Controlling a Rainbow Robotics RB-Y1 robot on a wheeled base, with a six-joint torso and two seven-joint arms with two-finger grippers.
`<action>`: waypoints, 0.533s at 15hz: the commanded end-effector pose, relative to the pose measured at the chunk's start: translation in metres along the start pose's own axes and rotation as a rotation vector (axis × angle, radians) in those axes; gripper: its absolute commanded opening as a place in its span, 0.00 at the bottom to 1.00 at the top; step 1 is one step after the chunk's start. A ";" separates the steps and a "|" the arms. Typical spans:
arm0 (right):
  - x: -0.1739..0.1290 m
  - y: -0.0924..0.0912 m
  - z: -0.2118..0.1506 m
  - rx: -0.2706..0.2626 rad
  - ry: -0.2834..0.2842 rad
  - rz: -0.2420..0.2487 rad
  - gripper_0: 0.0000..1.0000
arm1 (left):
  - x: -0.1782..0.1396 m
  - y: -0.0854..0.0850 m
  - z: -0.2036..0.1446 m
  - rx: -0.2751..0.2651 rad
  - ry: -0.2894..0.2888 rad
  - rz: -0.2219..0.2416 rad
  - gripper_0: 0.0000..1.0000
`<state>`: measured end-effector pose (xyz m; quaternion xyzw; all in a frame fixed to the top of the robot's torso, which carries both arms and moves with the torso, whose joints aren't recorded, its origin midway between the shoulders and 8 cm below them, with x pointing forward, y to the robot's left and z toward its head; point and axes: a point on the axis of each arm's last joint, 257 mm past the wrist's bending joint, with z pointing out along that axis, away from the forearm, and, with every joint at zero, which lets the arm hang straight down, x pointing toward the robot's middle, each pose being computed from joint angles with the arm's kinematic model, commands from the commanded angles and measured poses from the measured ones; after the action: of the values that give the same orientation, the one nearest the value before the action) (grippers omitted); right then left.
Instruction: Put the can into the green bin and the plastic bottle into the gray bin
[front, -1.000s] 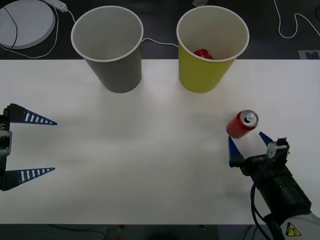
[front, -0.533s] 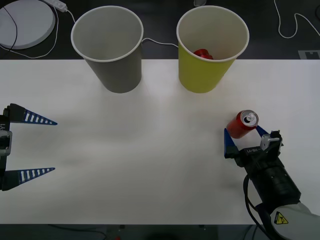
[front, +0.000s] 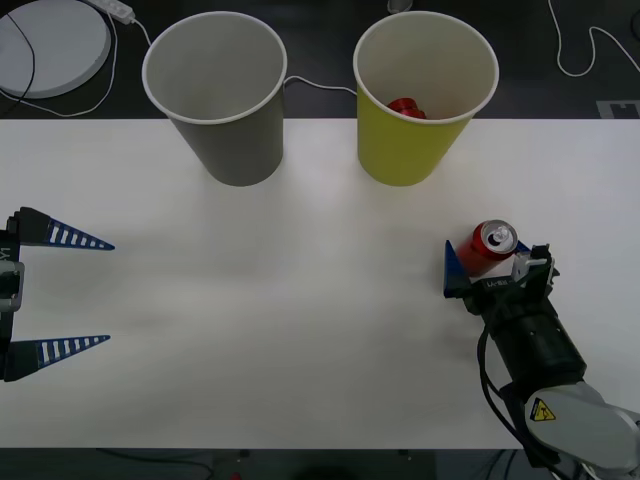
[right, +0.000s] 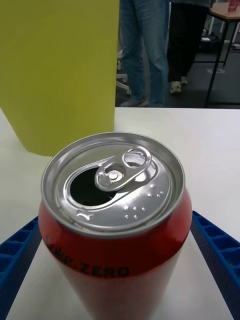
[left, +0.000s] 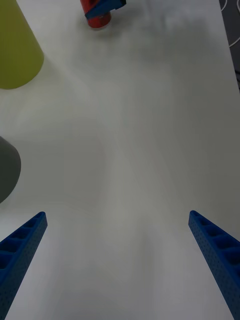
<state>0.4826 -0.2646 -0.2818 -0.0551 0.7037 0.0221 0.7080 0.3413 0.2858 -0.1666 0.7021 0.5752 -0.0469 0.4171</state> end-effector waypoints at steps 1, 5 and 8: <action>-0.001 -0.003 0.006 0.008 -0.004 -0.002 1.00 | 0.000 0.000 0.000 0.000 0.000 0.000 1.00; -0.004 -0.002 0.009 0.006 -0.008 -0.008 0.93 | 0.000 0.000 0.000 0.000 0.000 0.000 1.00; -0.005 -0.003 0.010 0.007 -0.010 -0.004 0.02 | 0.000 0.000 0.000 0.000 0.000 0.000 1.00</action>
<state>0.4925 -0.2655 -0.2770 -0.0546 0.7001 0.0185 0.7117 0.3413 0.2858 -0.1666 0.7021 0.5752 -0.0469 0.4171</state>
